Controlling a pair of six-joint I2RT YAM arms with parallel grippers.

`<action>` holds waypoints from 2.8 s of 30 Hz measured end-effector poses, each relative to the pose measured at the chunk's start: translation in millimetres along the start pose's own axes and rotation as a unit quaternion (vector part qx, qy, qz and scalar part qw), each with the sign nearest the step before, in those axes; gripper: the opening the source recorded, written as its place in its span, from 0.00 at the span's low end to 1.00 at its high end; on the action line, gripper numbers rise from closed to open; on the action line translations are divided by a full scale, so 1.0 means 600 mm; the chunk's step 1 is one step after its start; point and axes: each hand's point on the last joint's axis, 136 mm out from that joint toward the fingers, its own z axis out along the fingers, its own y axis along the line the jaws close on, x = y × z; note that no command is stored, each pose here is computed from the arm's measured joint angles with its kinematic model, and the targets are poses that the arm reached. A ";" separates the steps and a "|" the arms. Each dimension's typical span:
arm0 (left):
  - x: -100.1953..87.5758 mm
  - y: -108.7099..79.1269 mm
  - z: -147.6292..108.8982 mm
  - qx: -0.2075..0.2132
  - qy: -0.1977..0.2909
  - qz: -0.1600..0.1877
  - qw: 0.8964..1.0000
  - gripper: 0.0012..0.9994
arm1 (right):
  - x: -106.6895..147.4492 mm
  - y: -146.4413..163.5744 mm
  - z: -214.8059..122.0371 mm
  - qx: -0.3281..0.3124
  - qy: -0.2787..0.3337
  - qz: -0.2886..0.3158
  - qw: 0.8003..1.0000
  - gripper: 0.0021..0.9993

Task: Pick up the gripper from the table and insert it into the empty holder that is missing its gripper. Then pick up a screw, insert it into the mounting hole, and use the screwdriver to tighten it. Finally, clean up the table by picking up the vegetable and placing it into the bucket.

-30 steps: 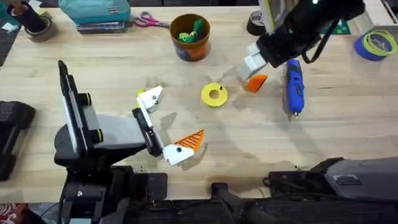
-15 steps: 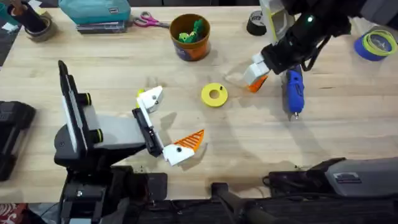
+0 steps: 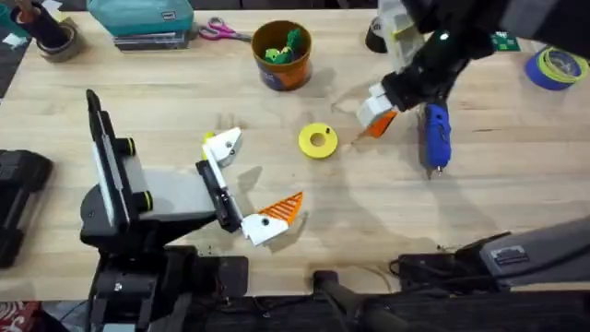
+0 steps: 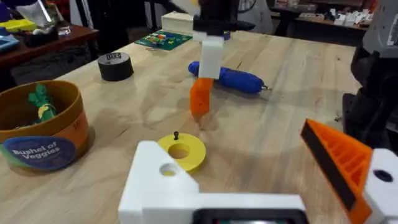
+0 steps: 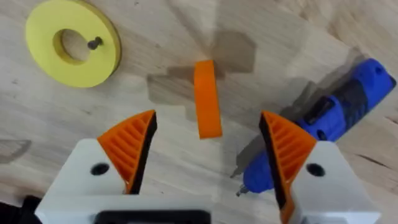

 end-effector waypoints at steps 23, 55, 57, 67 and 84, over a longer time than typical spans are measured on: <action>0.000 0.000 0.000 0.000 0.000 0.000 1.000 0.99 | 0.005 0.003 0.046 -0.011 0.042 -0.004 0.999 0.55; 0.000 0.000 0.000 0.000 0.000 0.000 1.000 0.99 | -0.010 0.002 -0.017 -0.002 -0.029 0.013 0.999 0.01; 0.000 0.000 0.000 0.000 0.000 0.000 1.000 0.99 | -0.014 0.002 -0.051 0.001 -0.065 0.021 0.998 0.01; 0.000 0.000 0.000 0.000 0.000 0.000 1.000 0.99 | -0.009 0.005 -0.189 0.004 -0.209 0.072 0.975 0.01; 0.000 0.000 0.000 0.000 0.000 0.000 1.000 0.99 | -0.036 0.010 -0.351 -0.015 -0.411 0.102 0.906 0.01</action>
